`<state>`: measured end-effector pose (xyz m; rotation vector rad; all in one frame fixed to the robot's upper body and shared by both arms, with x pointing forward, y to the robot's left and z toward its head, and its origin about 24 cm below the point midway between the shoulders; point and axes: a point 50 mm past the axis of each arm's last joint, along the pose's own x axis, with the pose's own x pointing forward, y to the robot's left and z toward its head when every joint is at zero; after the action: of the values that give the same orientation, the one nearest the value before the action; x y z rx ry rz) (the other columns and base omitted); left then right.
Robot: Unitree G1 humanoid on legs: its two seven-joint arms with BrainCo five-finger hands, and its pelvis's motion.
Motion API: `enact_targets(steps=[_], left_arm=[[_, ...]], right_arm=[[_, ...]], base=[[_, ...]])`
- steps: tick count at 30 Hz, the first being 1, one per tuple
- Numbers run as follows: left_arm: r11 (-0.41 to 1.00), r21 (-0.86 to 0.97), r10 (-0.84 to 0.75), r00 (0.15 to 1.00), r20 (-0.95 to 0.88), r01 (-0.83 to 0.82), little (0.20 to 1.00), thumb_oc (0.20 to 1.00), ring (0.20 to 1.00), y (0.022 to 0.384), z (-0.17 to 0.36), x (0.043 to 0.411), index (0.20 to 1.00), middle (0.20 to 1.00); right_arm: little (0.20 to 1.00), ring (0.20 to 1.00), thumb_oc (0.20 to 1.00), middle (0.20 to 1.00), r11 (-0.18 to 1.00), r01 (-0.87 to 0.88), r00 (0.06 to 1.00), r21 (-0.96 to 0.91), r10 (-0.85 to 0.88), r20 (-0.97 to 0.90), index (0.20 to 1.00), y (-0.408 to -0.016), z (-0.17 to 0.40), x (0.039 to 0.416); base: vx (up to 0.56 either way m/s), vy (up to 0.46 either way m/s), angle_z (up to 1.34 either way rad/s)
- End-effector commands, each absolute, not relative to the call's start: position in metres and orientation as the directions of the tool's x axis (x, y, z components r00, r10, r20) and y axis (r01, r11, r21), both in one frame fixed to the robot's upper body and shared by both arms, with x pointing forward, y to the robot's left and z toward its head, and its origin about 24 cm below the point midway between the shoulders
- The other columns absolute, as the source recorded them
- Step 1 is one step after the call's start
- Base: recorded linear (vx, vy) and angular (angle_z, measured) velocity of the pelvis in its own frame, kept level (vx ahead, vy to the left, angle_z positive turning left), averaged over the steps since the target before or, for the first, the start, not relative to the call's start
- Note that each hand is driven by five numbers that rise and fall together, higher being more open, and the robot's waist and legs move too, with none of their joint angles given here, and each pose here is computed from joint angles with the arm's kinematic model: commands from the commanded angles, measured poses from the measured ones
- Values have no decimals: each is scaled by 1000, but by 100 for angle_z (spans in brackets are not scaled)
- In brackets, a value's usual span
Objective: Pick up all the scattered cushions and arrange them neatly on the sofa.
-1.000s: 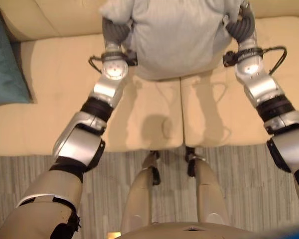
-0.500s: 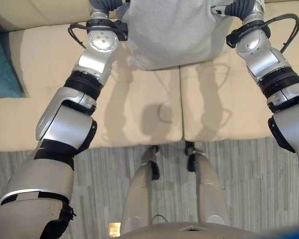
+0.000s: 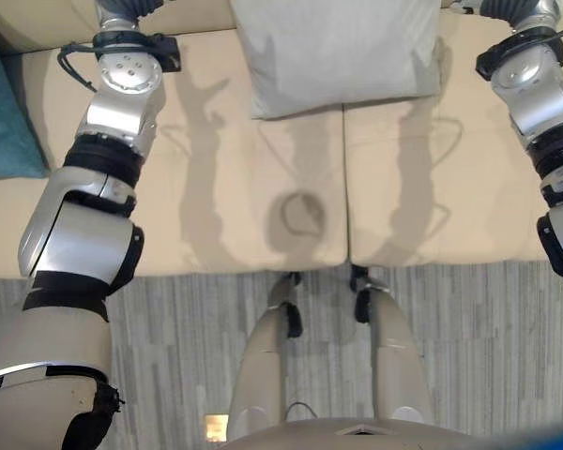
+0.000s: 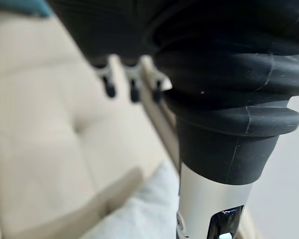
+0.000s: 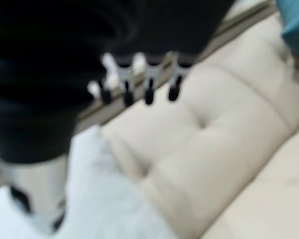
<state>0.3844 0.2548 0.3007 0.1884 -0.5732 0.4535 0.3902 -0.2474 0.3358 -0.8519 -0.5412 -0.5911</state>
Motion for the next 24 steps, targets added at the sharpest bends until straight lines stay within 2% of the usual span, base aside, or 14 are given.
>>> enact_targets(steps=[1,5,9,10,11,13,14,15,17,19,20,21,23,24], left_arm=[[885,47,342,716,608,-463,1000,1000,1000,270,283,369,1000,1000],[901,75,313,760,569,-427,1000,1000,1000,274,237,351,1000,1000],[905,227,252,882,398,-361,1000,1000,1000,283,148,309,1000,1000],[906,244,251,905,343,-344,1000,1000,1000,282,128,300,1000,1000],[915,273,272,953,131,-299,1000,1000,1000,282,65,272,1000,1000],[914,288,281,958,57,-285,1000,1000,1000,284,47,263,1000,1000],[918,313,291,950,-114,-243,1000,1000,1000,283,5,241,1000,1000],[918,313,291,950,-113,-244,1000,1000,1000,283,5,241,1000,1000],[931,321,287,890,-353,-173,1000,1000,1000,277,-49,206,1000,1000],[935,315,290,863,-413,-163,1000,1000,1000,275,-62,196,1000,1000],[936,342,258,817,-516,-79,1000,1000,1000,266,-85,179,1000,1000],[946,317,249,783,-570,-70,1000,1000,1000,260,-96,169,1000,1000],[951,301,244,752,-612,-63,1000,1000,1000,255,-106,160,1000,1000],[957,289,242,660,-711,-39,1000,1000,1000,248,-127,136,1000,1000]], right_arm=[[1000,1000,1000,1000,492,689,705,-531,-289,647,1000,-278,314,379],[1000,1000,1000,1000,496,659,740,-565,-295,604,1000,-299,271,363],[1000,1000,1000,1000,519,535,845,-666,-323,427,1000,-332,179,320],[1000,1000,1000,1000,552,500,866,-667,-321,383,1000,-332,161,311],[1000,1000,1000,1000,610,360,927,-706,-321,195,1000,-334,103,282],[1000,1000,1000,1000,625,311,938,-716,-325,123,1000,-334,82,272],[1000,1000,1000,1000,666,184,948,-723,-314,-48,1000,-329,40,253],[1000,1000,1000,1000,666,184,948,-723,-314,-48,1000,-329,40,253],[1000,1000,1000,1000,688,7,917,-726,-293,-270,1000,-321,-12,225],[1000,1000,1000,1000,678,-57,901,-733,-282,-330,1000,-318,-25,217],[1000,1000,1000,1000,693,-173,847,-700,-259,-465,1000,-308,-56,196],[1000,1000,1000,1000,696,-219,818,-684,-251,-518,1000,-303,-69,185],[1000,1000,1000,1000,728,-226,793,-647,-248,-556,1000,-297,-79,176],[1000,1000,1000,1000,746,-288,726,-600,-239,-645,1000,-288,-101,152]], base=[[50,11,3],[63,18,-1],[106,-1,4],[154,-81,3],[156,-93,-2],[105,-83,-4],[43,-63,-4],[102,-110,4],[83,-100,4],[53,-70,-1],[49,-87,-1],[55,-87,-1],[25,-71,4],[24,-112,10]])
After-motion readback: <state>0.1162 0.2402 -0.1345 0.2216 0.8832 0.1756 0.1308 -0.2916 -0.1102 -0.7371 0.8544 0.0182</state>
